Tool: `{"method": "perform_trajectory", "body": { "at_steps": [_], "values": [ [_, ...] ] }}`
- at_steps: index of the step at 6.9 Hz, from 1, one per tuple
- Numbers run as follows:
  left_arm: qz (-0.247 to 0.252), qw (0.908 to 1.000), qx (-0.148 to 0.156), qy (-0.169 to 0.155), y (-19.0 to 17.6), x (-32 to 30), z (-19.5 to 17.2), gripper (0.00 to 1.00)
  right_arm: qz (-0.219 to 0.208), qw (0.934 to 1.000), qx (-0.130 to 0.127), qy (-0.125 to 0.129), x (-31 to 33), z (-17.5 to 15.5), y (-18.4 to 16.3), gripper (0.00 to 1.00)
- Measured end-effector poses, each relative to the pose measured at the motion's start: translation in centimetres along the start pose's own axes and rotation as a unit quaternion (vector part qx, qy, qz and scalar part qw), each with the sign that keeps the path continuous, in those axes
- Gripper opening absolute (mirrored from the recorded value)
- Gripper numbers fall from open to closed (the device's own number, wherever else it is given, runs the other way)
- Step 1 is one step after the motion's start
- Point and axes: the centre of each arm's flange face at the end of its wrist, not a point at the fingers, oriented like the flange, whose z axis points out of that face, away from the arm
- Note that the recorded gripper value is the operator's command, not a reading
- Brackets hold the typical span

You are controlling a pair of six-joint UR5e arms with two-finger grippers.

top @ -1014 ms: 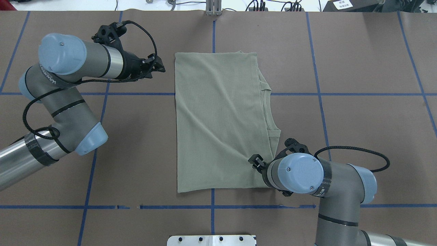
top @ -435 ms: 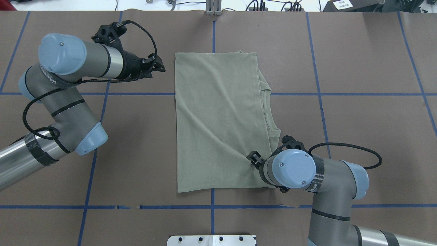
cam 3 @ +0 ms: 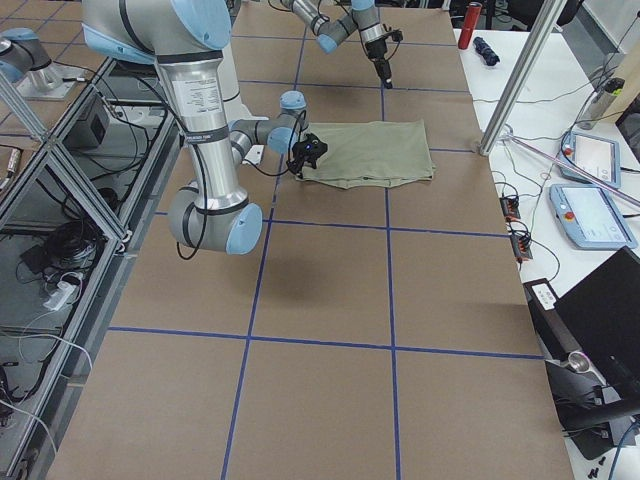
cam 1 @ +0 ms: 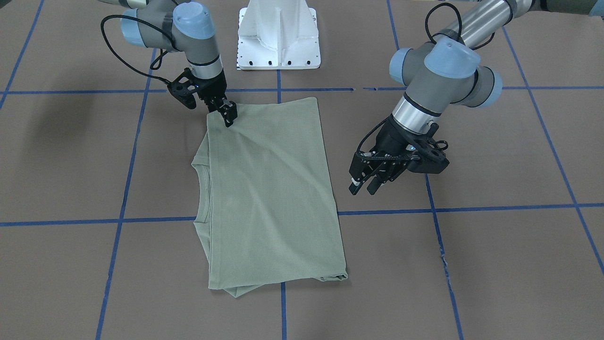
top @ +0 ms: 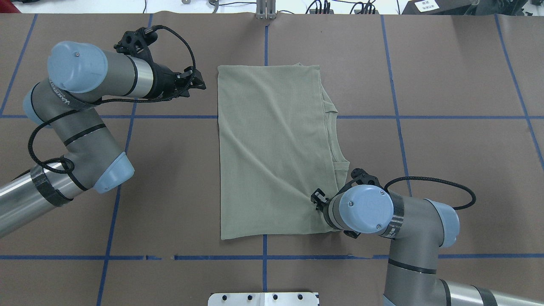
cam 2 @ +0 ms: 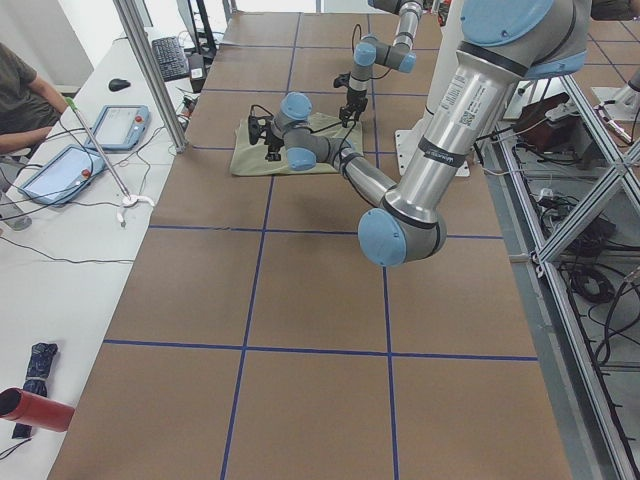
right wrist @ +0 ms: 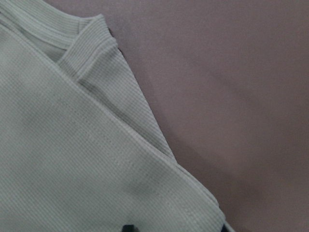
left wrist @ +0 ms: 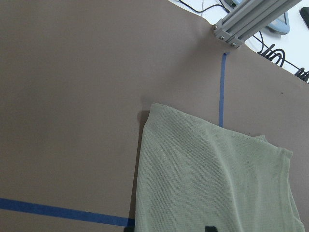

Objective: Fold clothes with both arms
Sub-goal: 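Grasp the other near corner with the left gripper while the right gripper holds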

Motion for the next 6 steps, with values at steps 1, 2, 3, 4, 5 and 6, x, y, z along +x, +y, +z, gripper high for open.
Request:
{"method": "perform_trajectory", "body": {
  "at_steps": [1, 2, 3, 4, 5, 6],
  "values": [
    [0.0, 1.0, 0.0, 0.0, 0.0, 0.0, 0.0, 0.58, -0.001, 1.0, -0.003, -0.002, -0.1, -0.1, 0.1, 0.0],
    [0.0, 1.0, 0.0, 0.0, 0.0, 0.0, 0.0, 0.58, -0.002, 1.0, -0.005, -0.006, -0.2, -0.4, 0.1, 0.0],
    [0.0, 1.0, 0.0, 0.0, 0.0, 0.0, 0.0, 0.58, -0.002, 0.9999, -0.007, -0.009, -0.4, -0.6, 0.0, 0.0],
    [0.0, 1.0, 0.0, 0.0, 0.0, 0.0, 0.0, 0.58, -0.002, 0.9999, -0.007, -0.011, -0.4, -0.7, 0.0, 0.0],
    [0.0, 1.0, -0.001, -0.002, 0.1, -0.2, 0.1, 0.58, -0.002, 0.9999, -0.007, -0.012, -0.5, -0.8, 0.0, 0.0],
    [-0.001, 1.0, -0.001, -0.002, 0.2, -0.4, 0.0, 0.58, -0.001, 0.9998, -0.008, -0.016, -0.6, -1.2, 0.0, 0.0]
  ]
}}
